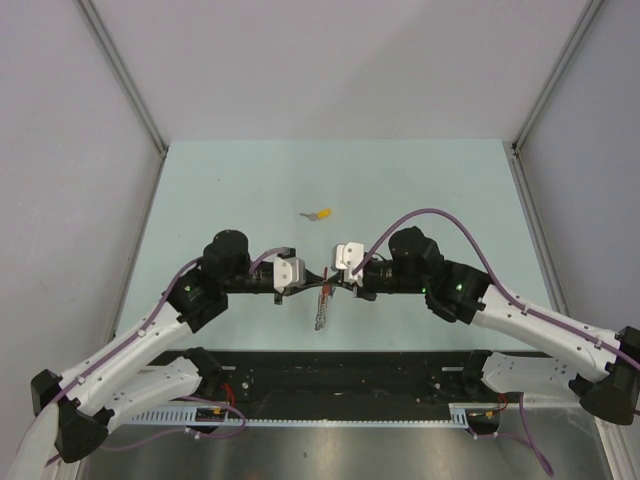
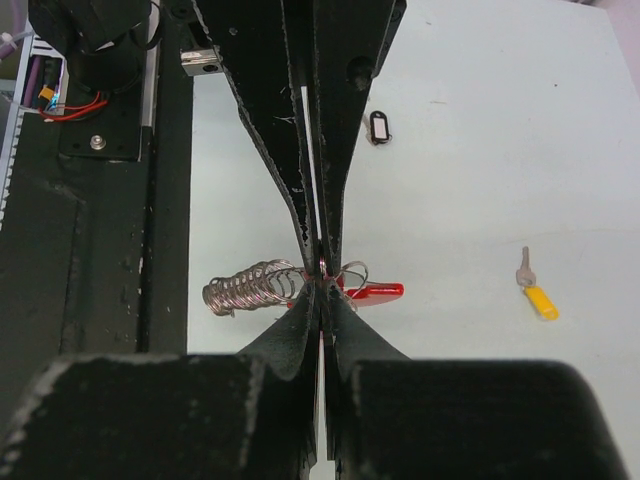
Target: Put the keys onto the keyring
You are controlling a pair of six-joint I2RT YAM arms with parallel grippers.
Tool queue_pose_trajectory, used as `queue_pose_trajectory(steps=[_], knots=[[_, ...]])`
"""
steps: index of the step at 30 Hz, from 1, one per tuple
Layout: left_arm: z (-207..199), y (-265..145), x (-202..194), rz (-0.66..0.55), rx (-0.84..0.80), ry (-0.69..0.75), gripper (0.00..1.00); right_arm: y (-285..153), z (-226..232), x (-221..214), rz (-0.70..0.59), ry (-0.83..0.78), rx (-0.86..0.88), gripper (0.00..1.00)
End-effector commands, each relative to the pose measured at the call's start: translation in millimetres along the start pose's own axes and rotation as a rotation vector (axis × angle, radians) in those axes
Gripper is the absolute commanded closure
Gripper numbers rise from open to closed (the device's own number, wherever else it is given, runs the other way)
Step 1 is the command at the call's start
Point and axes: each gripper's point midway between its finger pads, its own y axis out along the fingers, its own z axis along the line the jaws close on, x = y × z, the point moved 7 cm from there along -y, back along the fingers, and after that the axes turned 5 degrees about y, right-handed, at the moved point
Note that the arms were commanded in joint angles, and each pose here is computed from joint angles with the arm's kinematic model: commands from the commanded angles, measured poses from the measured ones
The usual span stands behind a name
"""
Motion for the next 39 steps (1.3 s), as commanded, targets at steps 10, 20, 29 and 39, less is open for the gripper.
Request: queue_pose_trajectory(steps=[10,20,29,39], knots=[[17,1,13,-0.029,0.114,0.013,1.0,-18,-13,0,-0.058,0.074,-0.101,1.0],[14,-13,3,-0.096,0.344,-0.148,1.0,-21,-36,-54,0.099,0.375,-0.277,1.0],[4,-22,-1,-0.245,0.454,-0.28,1.0,-5,-49,-138,0.362,0.759,-0.416,1.0],[0,-17,-9,-0.332,0.464,-0.342,0.99,13,-77,-164,0.28,0.871,-0.482,0.87]])
